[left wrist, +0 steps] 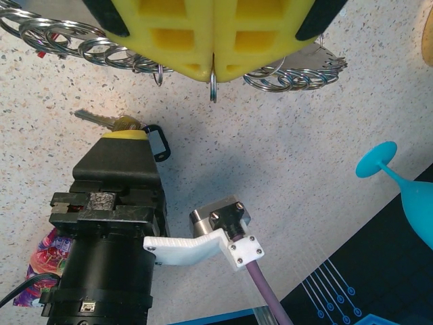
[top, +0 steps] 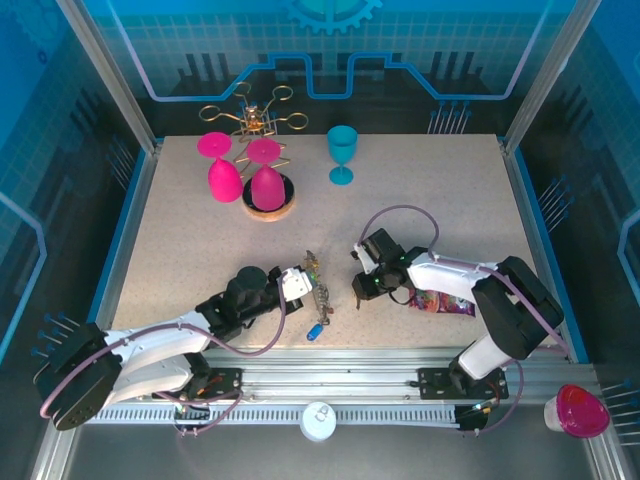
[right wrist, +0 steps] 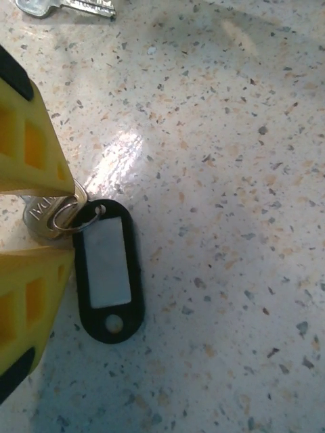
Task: Put the keys on the keyring
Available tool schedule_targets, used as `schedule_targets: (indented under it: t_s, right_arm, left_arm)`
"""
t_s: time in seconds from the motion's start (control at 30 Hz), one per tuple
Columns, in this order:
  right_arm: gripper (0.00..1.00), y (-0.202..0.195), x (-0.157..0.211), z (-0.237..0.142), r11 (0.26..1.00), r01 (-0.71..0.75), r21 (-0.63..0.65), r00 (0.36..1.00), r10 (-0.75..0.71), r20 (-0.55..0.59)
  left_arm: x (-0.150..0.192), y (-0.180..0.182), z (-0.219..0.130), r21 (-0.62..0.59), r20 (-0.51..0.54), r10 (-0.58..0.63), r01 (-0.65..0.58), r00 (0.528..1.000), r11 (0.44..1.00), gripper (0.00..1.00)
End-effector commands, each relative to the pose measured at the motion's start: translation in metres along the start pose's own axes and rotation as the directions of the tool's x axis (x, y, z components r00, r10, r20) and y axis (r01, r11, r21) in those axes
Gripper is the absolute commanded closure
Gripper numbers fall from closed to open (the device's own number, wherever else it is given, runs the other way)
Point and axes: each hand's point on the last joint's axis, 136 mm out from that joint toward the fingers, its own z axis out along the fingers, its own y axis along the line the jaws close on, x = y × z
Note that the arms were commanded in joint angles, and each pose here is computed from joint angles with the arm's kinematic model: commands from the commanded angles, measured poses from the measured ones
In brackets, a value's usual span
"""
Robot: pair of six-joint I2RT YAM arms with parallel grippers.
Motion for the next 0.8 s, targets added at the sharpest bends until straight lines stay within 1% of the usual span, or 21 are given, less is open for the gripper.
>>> schedule_targets:
  t_s: [0.0,0.43,0.7,0.77]
  right_arm:
    - [0.73,0.013,-0.001,-0.005,0.999,-0.010,-0.050,1.000,0.009,-0.009]
    - [0.73,0.010,-0.008,0.007,0.999,-0.018,-0.035,1.000,0.018,-0.020]
    - [0.83,0.011,-0.008,0.006,0.999,-0.016,-0.035,1.000,0.015,-0.023]
    - [0.89,0.012,-0.008,0.004,0.999,-0.015,-0.036,1.000,0.014,-0.022]
  left_arm:
    - [-0.012,0.001,-0.001,-0.004,0.043,0.026,-0.026,0.999,1.000,1.00]
    - [-0.012,0.001,-0.001,-0.007,0.041,0.026,-0.026,0.999,1.000,1.00]
    - [-0.013,0.002,-0.002,-0.008,0.043,0.028,-0.028,0.999,1.000,1.00]
    - [-0.012,0.002,-0.002,-0.008,0.041,0.027,-0.027,0.999,1.000,1.00]
